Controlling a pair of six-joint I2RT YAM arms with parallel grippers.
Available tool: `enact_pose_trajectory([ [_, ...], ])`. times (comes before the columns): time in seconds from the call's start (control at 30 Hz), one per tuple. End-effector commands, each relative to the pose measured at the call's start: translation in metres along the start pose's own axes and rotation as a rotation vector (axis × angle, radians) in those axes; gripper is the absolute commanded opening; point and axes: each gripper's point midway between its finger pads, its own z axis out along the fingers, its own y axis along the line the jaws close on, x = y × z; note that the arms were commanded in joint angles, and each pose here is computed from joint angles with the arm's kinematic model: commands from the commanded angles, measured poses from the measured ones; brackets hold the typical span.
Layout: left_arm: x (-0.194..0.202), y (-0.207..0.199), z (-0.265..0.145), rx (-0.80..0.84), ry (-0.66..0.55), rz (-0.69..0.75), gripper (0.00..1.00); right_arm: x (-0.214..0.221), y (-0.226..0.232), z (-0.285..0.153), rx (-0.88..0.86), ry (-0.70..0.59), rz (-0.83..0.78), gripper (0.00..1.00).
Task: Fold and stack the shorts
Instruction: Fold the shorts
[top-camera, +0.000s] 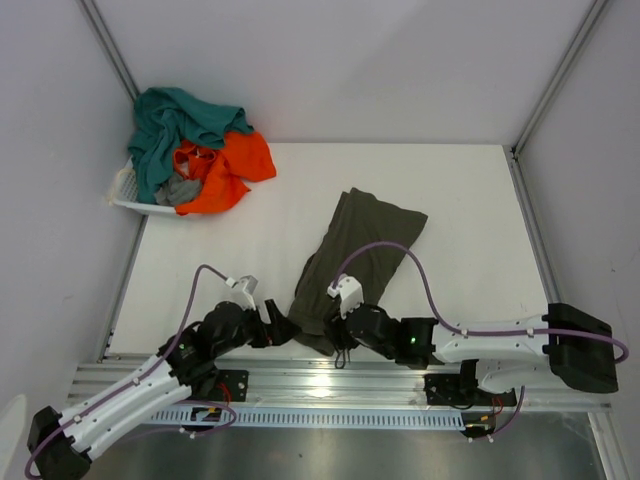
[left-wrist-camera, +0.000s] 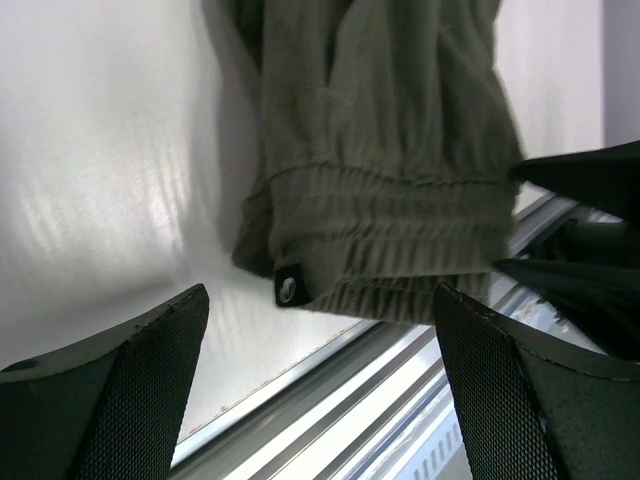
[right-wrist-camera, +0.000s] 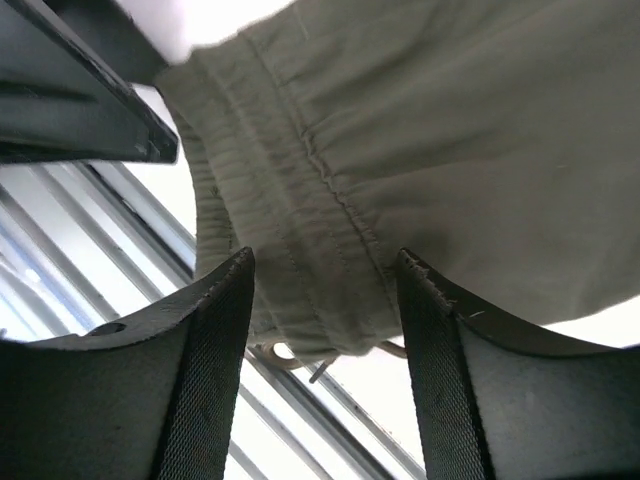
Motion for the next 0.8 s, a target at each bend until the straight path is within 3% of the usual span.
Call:
enact_pose_trajectory([
  [0.0, 0.001, -0.002, 0.004, 0.038, -0.022, -0.044, 0.94, -0.007, 0.007, 0.011, 0.005, -0.039, 0.029, 0.59],
  [0.13, -0.002, -0.011, 0.006, 0.113, -0.061, -0.069, 0.94, 0.010, 0.001, 0.029, 0.010, 0.008, 0.051, 0.57],
  [0.3, 0.003, 0.002, 0.013, 0.085, -0.060, -0.055, 0.95, 0.038, 0.000, 0.052, -0.023, 0.088, 0.105, 0.56],
  [0.43, 0.002, 0.007, 0.014, 0.043, -0.058, -0.036, 0.95, 0.066, 0.011, 0.067, -0.056, 0.157, 0.150, 0.58],
  [0.6, -0.016, 0.007, 0.004, -0.018, -0.106, -0.005, 0.95, 0.082, 0.030, 0.079, -0.089, 0.182, 0.155, 0.73],
  [0.77, -0.037, 0.003, -0.014, -0.058, -0.170, 0.001, 0.95, 0.084, 0.032, 0.085, -0.063, 0.185, 0.234, 0.73],
])
